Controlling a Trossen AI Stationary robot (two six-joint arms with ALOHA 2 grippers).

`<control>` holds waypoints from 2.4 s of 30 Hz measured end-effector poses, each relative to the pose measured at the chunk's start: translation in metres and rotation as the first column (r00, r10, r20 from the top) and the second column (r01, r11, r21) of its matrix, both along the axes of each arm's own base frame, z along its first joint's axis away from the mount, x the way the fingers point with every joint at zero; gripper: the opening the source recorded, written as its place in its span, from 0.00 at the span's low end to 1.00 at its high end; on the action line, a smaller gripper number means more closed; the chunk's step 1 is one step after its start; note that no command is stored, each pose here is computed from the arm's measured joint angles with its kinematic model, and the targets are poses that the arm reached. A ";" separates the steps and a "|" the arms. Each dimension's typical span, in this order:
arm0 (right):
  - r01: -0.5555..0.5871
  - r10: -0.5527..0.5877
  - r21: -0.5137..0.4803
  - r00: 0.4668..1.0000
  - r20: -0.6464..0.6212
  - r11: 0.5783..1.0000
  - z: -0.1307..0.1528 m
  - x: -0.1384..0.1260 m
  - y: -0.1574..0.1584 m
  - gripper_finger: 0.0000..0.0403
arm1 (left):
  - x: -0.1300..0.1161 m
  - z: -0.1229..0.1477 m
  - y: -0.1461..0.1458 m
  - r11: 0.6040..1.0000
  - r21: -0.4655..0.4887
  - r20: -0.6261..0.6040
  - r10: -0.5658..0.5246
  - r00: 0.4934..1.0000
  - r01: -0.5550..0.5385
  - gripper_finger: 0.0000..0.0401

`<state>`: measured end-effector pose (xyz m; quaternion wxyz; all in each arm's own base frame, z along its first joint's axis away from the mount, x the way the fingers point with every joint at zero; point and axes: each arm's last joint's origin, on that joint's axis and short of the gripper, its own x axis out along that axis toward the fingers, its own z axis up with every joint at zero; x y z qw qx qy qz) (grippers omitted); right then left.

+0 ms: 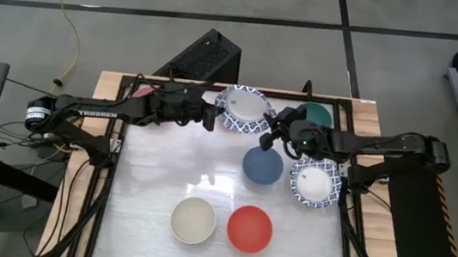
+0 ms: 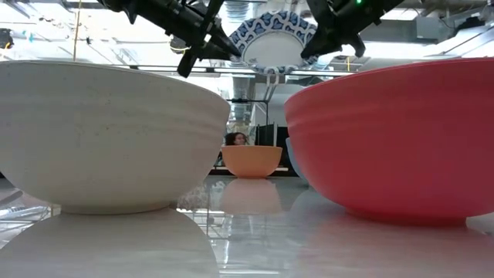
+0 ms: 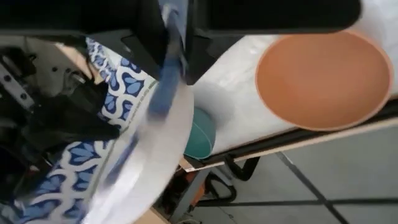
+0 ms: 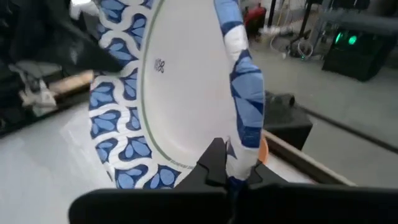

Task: Nest bowls inside each other
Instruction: Stack the bottom white patterned plate on top of the stacked white patterned plates

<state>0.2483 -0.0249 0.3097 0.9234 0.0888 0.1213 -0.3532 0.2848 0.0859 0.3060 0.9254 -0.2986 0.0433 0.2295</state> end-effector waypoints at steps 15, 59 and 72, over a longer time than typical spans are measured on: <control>0.115 -0.077 0.292 0.987 -0.139 0.949 0.001 -0.061 -0.034 0.01 | -0.003 -0.015 -0.005 0.978 0.059 -0.207 -0.186 0.960 0.202 0.55; 0.527 0.294 0.635 0.590 -0.752 0.565 -0.026 -0.102 -0.028 0.02 | -0.008 -0.026 -0.010 0.949 -0.033 -0.301 -0.310 0.902 0.315 0.57; 0.570 0.312 0.574 0.494 -0.811 0.588 -0.040 -0.086 -0.035 0.19 | -0.008 -0.027 -0.010 0.942 -0.001 -0.320 -0.318 0.892 0.335 0.57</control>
